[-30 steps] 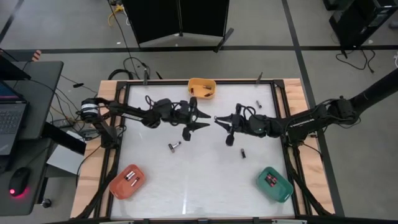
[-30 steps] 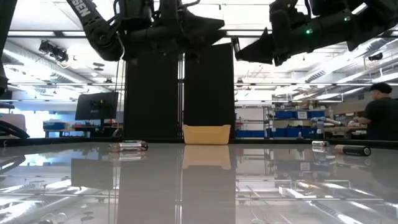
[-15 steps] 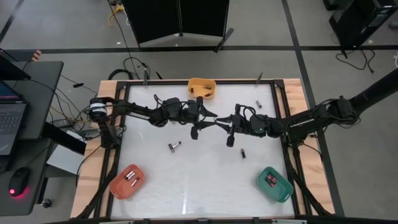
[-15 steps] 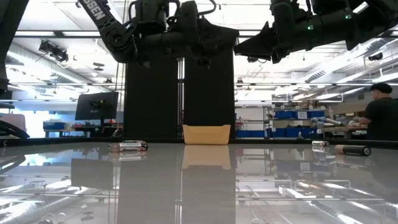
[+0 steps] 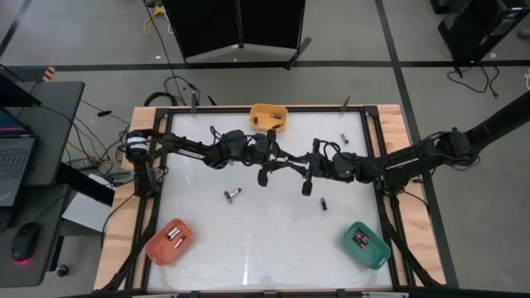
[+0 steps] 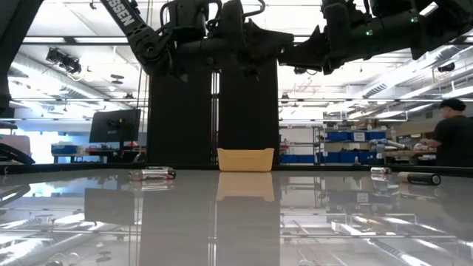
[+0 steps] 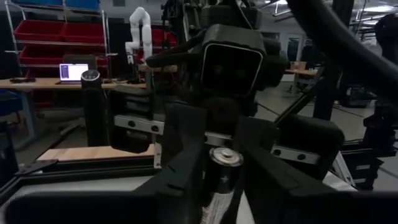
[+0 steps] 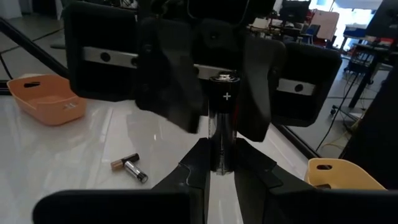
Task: Sort batteries
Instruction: Put the silver battery into the orange bin
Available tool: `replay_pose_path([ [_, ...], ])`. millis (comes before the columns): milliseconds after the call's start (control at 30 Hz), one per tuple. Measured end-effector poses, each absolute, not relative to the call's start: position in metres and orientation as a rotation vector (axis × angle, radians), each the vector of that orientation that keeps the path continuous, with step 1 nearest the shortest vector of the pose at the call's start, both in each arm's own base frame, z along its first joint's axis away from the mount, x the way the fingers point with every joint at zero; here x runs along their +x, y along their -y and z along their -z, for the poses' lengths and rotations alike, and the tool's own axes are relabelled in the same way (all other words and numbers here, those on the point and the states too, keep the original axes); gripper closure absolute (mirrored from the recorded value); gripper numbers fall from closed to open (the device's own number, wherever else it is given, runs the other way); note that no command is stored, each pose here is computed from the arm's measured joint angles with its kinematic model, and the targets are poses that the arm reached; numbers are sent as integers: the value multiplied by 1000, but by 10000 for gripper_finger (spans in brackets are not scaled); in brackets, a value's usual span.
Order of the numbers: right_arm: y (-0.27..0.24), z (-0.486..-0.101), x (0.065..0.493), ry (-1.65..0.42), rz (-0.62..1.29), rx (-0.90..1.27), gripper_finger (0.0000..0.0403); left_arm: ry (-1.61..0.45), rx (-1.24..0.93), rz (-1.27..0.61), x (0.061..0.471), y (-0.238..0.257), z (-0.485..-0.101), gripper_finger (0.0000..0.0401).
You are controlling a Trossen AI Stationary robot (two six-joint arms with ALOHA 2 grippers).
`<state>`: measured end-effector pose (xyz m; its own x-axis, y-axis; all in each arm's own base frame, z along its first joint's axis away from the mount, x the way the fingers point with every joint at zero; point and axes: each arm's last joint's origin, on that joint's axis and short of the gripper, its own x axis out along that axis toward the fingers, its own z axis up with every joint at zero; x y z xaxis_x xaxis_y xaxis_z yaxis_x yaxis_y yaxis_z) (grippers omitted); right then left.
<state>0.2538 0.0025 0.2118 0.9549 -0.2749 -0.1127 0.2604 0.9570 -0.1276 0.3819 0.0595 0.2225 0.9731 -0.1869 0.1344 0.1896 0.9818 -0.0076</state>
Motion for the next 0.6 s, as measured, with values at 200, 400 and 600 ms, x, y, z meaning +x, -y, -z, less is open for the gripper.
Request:
replay_pose_path([
  [200, -3, -212, 254, -125, 269, -105, 345, 146, 4, 189, 382, -60, -223, 346],
  [400, -2, -212, 254, -126, 293, -98, 338, 146, 16, 186, 382, -60, -223, 346],
  [600, 2, -213, 253, -124, 384, -87, 242, 110, 63, 172, 374, -60, -238, 346],
])
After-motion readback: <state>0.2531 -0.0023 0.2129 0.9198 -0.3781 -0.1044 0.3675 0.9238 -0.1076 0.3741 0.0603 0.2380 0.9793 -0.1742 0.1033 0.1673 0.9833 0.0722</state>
